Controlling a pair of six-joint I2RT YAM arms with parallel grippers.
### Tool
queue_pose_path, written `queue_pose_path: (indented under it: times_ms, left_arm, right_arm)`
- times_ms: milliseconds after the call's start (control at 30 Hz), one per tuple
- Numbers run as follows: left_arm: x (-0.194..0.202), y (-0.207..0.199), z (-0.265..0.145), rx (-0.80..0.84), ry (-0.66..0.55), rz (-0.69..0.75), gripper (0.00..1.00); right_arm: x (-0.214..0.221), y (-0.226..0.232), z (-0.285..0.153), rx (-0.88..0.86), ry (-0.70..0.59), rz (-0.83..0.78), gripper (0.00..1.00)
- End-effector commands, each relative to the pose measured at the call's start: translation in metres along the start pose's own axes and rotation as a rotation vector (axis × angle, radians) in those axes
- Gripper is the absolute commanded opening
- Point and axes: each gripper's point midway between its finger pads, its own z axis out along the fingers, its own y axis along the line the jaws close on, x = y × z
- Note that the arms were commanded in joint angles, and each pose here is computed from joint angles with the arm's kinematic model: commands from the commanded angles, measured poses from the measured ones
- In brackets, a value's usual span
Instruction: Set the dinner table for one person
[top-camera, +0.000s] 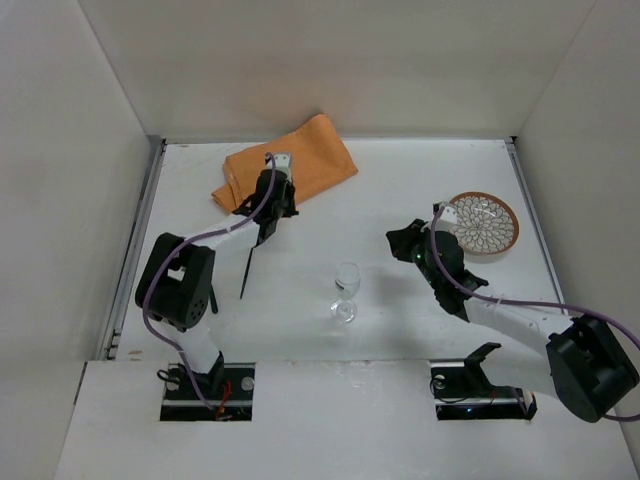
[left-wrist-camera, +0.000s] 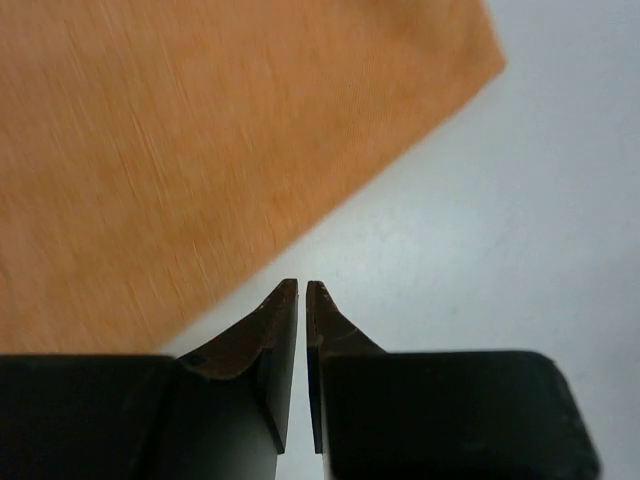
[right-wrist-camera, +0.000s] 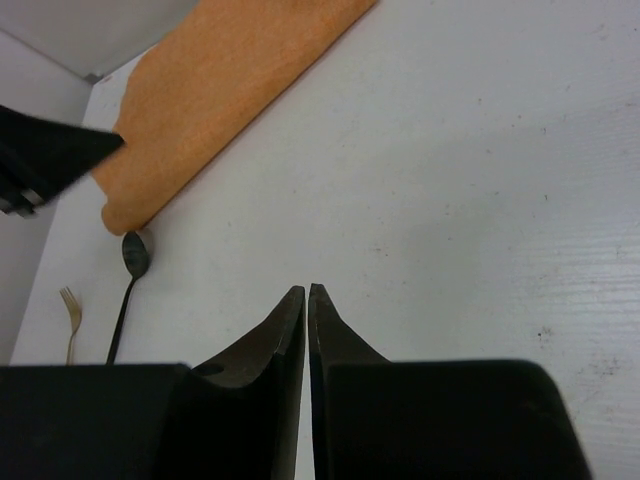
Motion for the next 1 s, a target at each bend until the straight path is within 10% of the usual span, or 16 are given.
queue_pose_path:
  times_ms: [0, 333, 967]
  left_arm:
    - [0.043, 0.017, 0.003, -0.084, 0.083, -0.049, 0.07]
    - [0.113, 0.066, -0.007, -0.258, 0.175, -0.111, 0.07]
    - [0.108, 0.137, -0.048, -0.516, 0.092, -0.213, 0.10]
  right_arm:
    - [-0.021, 0.018, -0.001, -0.057, -0.062, 0.012, 0.10]
    - [-0.019, 0.018, 0.001, -0.058, -0.052, 0.008, 0.13]
    - [-0.014, 0.018, 0.003, -0.063, -0.035, 0.005, 0.15]
